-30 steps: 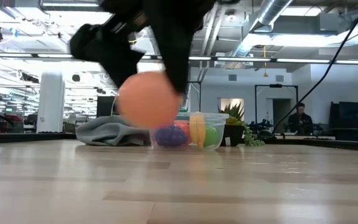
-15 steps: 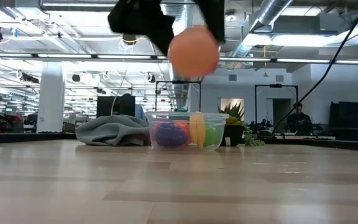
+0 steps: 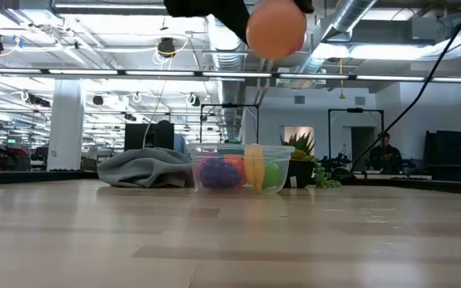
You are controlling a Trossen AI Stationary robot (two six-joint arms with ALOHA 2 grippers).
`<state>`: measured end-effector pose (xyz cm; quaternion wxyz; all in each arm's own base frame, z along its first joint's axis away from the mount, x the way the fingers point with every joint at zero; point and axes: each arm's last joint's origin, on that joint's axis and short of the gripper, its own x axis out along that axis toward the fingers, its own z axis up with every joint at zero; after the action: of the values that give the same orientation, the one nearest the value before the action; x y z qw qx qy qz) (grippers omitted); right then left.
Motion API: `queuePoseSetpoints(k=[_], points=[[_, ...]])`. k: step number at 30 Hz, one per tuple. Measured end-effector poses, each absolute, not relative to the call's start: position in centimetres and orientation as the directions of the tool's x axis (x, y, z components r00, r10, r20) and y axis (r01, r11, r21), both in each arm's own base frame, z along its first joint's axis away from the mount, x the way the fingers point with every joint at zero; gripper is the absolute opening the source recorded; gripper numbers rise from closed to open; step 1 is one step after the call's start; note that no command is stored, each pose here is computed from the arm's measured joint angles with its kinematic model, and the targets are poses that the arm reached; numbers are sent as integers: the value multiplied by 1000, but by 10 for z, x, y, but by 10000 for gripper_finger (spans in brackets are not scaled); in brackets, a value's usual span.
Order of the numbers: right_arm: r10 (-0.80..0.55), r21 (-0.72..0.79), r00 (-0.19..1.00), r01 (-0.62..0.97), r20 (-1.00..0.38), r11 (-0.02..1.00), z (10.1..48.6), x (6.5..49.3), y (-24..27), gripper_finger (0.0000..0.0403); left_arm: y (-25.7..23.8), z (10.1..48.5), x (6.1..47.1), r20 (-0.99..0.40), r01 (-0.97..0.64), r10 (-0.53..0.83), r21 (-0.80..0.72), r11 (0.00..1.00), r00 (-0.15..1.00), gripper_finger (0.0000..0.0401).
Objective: Pick and placing Produce into tupperware
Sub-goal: Put the orange peach into the transparent bin
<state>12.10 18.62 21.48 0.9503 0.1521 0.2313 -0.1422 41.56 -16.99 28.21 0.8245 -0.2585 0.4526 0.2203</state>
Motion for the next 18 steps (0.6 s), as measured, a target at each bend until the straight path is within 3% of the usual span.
queuePoseSetpoints(k=[8, 18], points=[[-201, 238, 852, 349, -483, 906, 215, 121, 186, 234, -165, 301, 417, -812, -580, 214, -179, 795, 543, 247], [-199, 261, 853, 356, -483, 897, 215, 121, 186, 234, -149, 308, 417, -795, -606, 317, -79, 791, 518, 247]])
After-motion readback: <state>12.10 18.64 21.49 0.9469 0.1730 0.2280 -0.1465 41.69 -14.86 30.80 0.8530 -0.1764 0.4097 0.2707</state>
